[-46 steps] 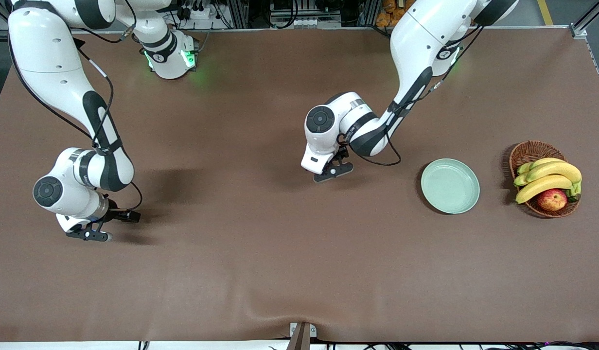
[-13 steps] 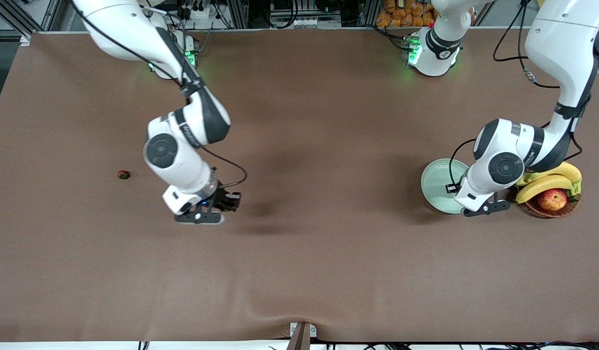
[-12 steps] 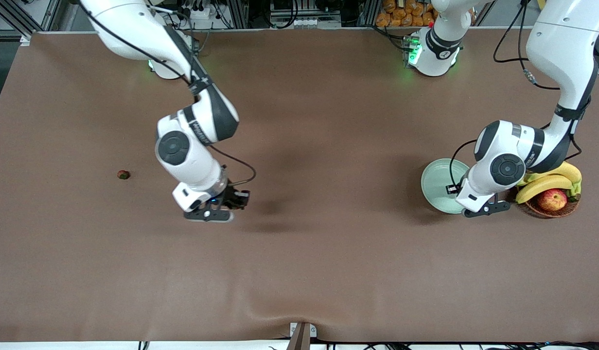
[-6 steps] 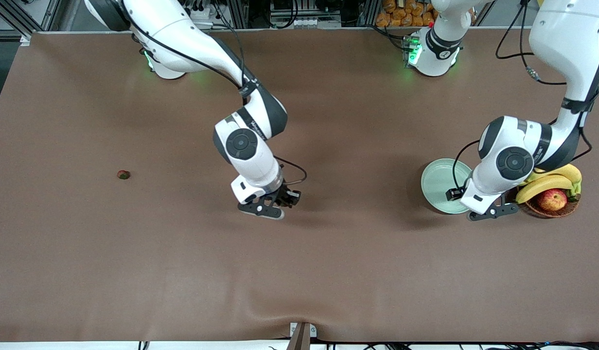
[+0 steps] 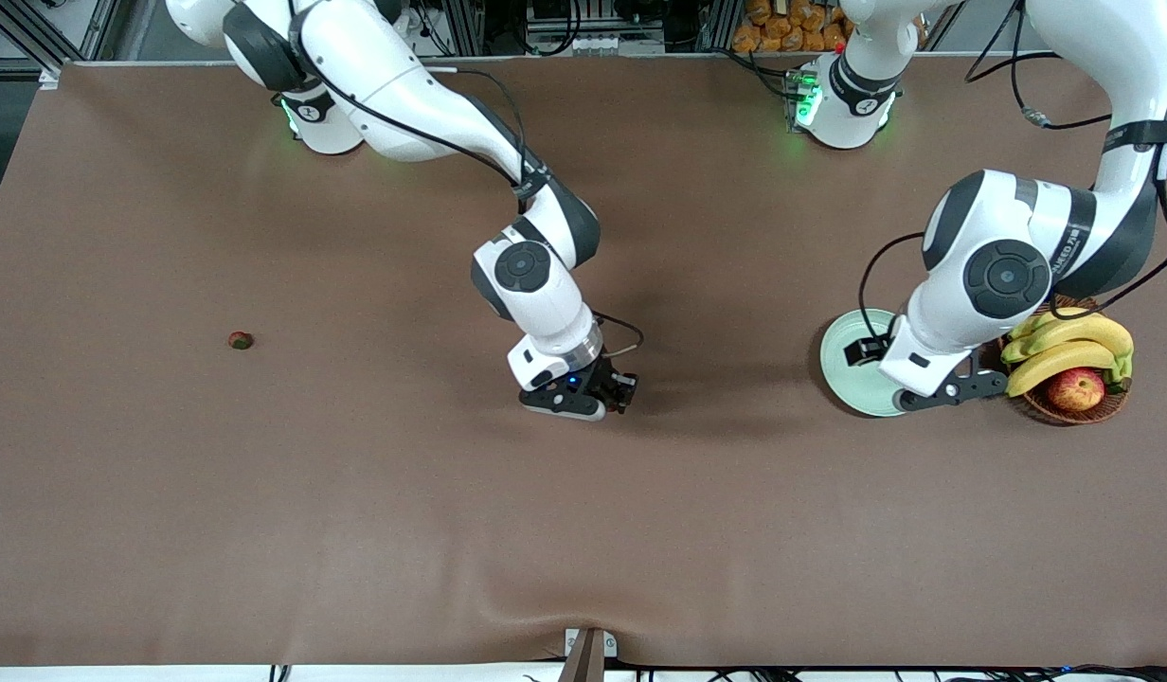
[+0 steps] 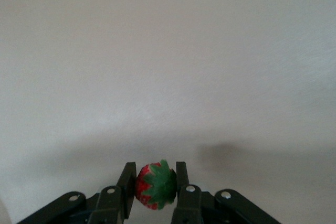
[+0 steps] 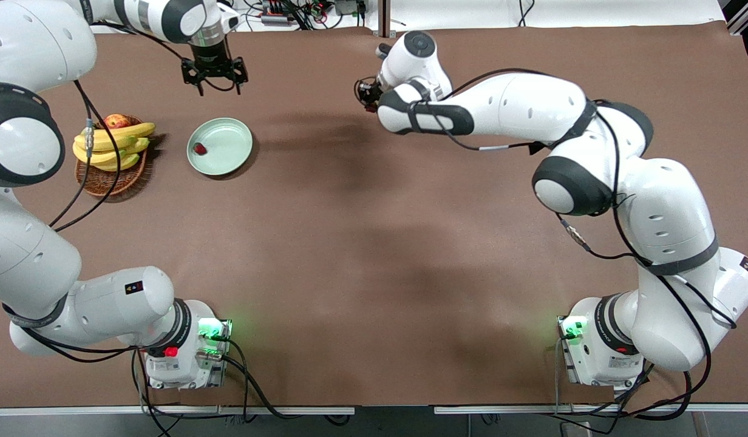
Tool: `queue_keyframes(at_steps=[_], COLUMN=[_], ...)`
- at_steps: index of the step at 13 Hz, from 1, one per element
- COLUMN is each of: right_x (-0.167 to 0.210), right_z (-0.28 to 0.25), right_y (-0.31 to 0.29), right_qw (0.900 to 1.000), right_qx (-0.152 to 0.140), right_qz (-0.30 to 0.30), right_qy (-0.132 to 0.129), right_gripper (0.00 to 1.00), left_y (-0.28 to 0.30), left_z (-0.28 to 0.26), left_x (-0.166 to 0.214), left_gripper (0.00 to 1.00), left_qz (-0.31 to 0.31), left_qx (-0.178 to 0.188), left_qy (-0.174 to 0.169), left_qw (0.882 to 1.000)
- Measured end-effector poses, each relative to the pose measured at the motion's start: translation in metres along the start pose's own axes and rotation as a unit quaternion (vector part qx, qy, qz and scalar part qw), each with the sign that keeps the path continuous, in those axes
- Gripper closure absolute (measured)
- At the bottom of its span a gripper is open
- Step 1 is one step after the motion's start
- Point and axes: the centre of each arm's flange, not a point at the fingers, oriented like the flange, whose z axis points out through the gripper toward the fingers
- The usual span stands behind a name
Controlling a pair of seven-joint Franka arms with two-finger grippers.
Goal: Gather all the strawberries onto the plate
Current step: 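Carry the strawberry to the plate while the right gripper carries another mid-table, then open the left gripper over the plate while the right gripper releases its strawberry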
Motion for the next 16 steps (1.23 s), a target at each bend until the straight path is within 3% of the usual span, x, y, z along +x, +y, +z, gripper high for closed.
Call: queue_keyframes(at_steps=[7,8,11,13,16], right_x=[-0.031,-0.034,-0.022,-0.002,0.064], right_z=[0.051,0.055,0.046,0.025,-0.044], right_y=[0.001,0.001,-0.004,-0.010,0.000], right_qw=[1.000,1.000,0.999,1.000,0.999], right_qx=[0.012,0.013,0.020,0.008,-0.037], right_qz=[-0.015,-0.016,-0.018,-0.016,-0.012], right_qy=[0.006,0.006,0.021,0.026,0.028], right_gripper=[0.65,0.59,0.24,0.01,0.00], left_y=[0.095,0.105,0.130,0.147,0.168], left_z=[0.021,0.027,0.041,0.048,0.051], left_x=[-0.047,-0.051,-0.059,-0.065,-0.063], left_gripper=[0.00,0.00,0.00,0.00,0.00], left_qz=[-0.064,-0.071,-0.094,-0.105,-0.127], left_qx=[-0.004,-0.006,-0.016,-0.029,-0.067], left_qy=[-0.027,-0.030,-0.034,-0.032,-0.021], left_qw=[0.998,0.997,0.995,0.994,0.989])
